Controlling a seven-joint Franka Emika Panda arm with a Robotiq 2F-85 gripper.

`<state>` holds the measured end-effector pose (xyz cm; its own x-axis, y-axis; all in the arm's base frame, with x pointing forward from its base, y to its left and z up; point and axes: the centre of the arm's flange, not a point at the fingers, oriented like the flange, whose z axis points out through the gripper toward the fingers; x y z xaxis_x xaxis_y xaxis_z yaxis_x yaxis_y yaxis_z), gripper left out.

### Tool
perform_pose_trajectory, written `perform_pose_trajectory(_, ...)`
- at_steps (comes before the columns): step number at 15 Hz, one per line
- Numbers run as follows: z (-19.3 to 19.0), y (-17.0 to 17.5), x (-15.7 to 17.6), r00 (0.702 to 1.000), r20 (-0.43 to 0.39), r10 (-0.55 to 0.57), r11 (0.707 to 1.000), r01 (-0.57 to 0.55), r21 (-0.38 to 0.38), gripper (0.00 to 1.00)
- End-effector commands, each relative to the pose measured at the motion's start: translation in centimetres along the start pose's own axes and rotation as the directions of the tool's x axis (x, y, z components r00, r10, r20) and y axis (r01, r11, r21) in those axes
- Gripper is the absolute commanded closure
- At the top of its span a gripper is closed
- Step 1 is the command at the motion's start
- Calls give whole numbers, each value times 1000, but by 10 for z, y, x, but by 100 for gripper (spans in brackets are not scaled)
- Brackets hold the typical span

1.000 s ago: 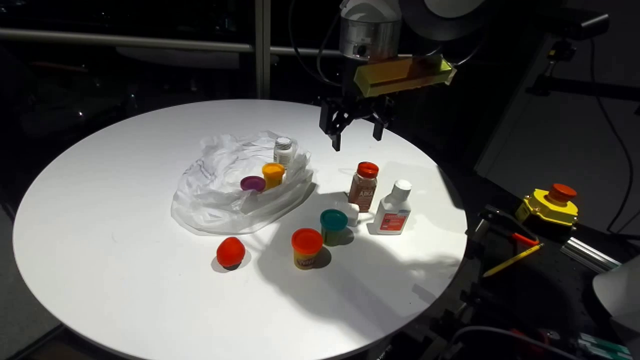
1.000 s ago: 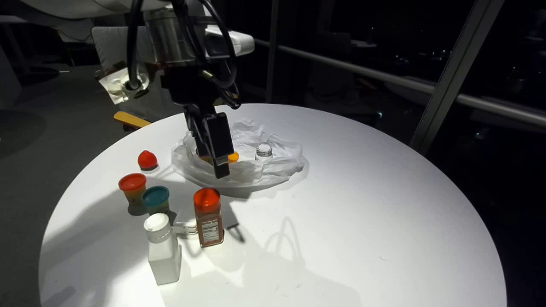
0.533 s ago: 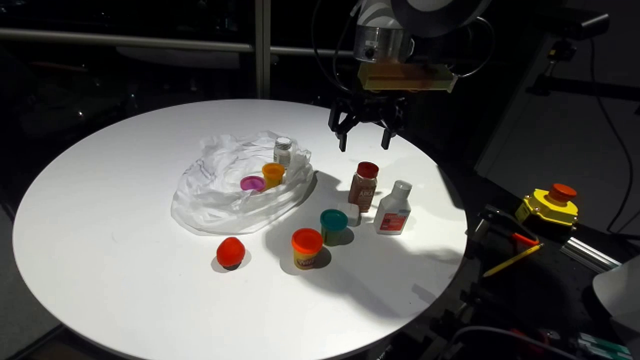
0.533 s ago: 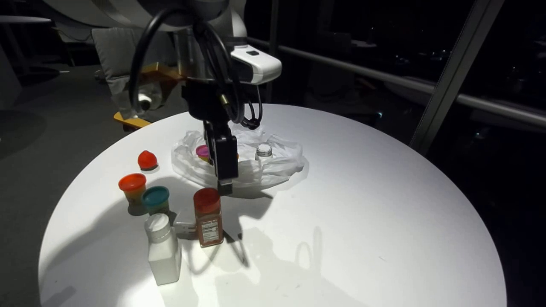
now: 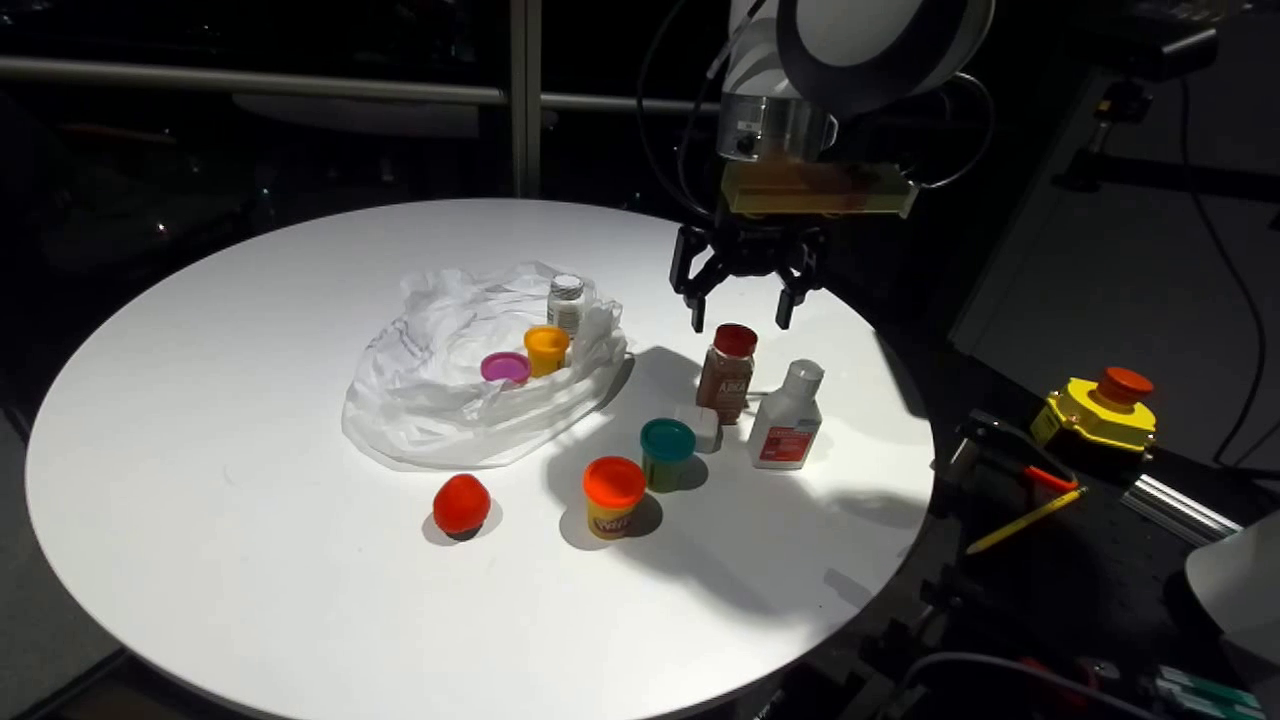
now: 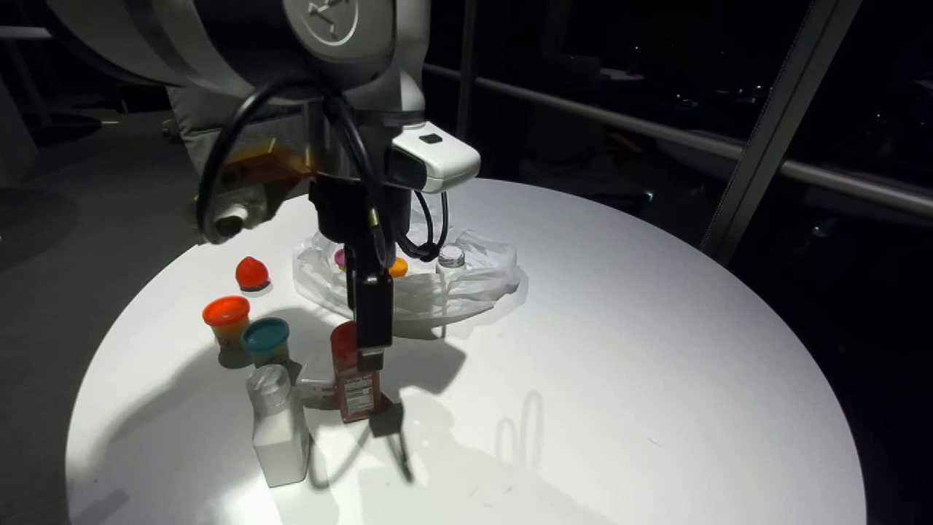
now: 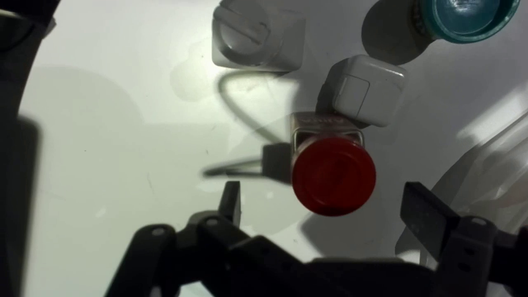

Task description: Pick up the bottles and small containers from the table and put them in the plastic bag.

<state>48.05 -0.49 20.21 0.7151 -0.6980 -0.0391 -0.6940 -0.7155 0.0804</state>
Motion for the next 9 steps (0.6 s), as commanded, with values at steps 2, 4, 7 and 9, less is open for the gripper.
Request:
perform_pose_trajectory(2, 7, 5, -9, 1000, 11, 2, 999, -3, 34, 0)
perform_pose_trajectory(4, 9, 5, -12, 1000, 13, 0, 999, 0, 43, 0)
perform_pose_trajectory(7, 10, 4, -14, 1000, 6, -3, 998, 3, 69, 27)
perform_pose_trajectory(9, 11, 2, -14, 1000, 9, -1, 997, 0, 81, 38)
